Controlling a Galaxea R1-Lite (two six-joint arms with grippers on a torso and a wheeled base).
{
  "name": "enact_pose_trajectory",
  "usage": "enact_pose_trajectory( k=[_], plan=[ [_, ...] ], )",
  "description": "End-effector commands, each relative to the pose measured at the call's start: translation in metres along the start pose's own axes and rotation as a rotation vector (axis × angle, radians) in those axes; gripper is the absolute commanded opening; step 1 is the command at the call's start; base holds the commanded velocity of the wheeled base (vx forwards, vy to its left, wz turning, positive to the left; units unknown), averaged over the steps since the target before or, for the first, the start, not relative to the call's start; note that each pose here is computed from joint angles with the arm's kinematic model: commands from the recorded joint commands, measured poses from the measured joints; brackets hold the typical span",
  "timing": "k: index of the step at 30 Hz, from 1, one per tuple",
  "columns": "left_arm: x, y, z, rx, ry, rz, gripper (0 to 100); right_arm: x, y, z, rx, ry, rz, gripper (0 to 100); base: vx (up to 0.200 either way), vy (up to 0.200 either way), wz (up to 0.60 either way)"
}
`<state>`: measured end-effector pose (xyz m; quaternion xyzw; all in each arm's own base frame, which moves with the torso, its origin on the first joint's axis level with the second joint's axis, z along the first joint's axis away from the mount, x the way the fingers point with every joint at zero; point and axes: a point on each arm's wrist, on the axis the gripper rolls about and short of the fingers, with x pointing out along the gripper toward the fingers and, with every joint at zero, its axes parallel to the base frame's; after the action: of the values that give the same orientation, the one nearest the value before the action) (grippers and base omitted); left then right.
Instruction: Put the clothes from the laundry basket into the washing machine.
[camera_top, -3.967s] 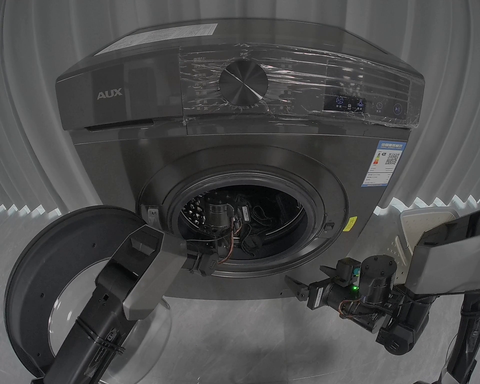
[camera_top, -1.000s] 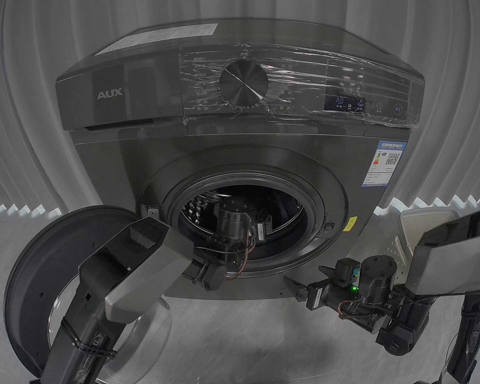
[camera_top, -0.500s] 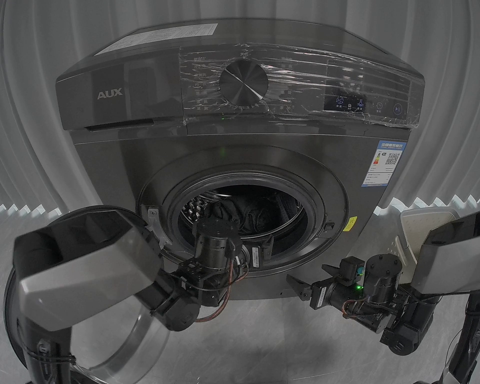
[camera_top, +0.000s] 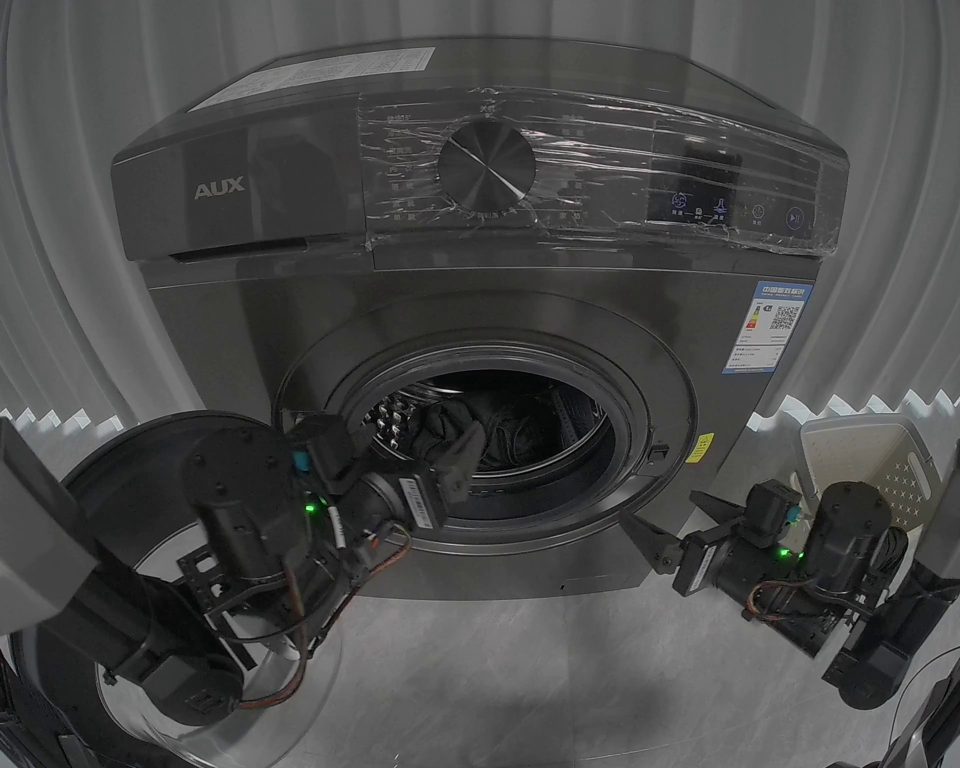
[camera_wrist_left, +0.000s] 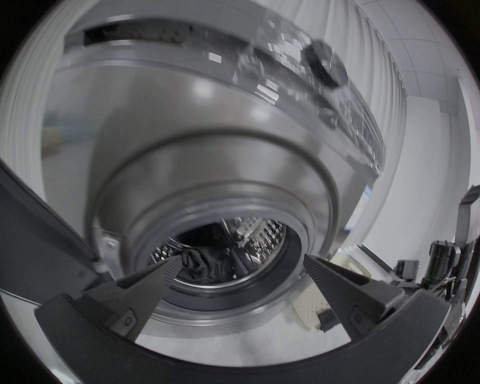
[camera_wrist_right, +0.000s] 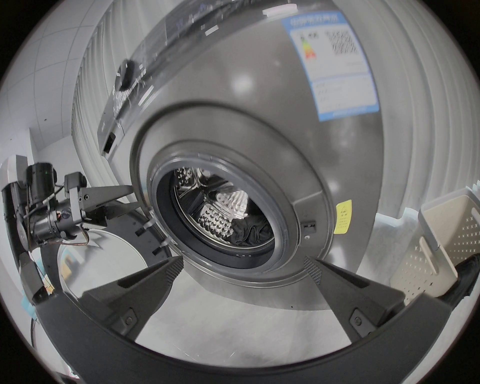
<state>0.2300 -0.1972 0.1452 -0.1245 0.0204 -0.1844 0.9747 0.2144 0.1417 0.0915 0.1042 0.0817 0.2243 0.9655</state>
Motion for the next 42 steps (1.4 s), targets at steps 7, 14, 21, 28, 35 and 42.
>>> enact_pose_trajectory(
  k=[7,14,21,28,35,42],
  plan=[
    [-0.043,0.021,-0.008,0.06,-0.053,0.074,100,-0.054,-0.01,0.025,0.008,-0.09,-0.035,100,-0.086,0.0,0.0],
    [-0.059,0.027,-0.009,0.093,-0.046,0.074,100,-0.073,-0.012,0.028,0.001,-0.109,-0.042,100,-0.2,0.0,0.0],
    [-0.071,0.032,-0.004,0.09,-0.054,0.079,100,-0.098,-0.009,0.04,0.002,-0.169,-0.019,100,-0.2,0.0,0.0],
    [-0.093,0.036,0.011,0.096,-0.102,0.066,100,-0.12,-0.012,0.048,-0.041,-0.191,-0.04,100,-0.2,0.0,0.0],
    [-0.126,0.046,0.013,0.102,-0.099,0.051,100,-0.147,-0.019,0.037,-0.088,-0.065,-0.086,100,-0.2,0.0,0.0],
    [-0.139,0.051,0.013,0.101,-0.084,0.056,100,-0.172,-0.028,0.031,-0.085,-0.031,-0.159,100,-0.2,0.0,0.0]
  ],
)
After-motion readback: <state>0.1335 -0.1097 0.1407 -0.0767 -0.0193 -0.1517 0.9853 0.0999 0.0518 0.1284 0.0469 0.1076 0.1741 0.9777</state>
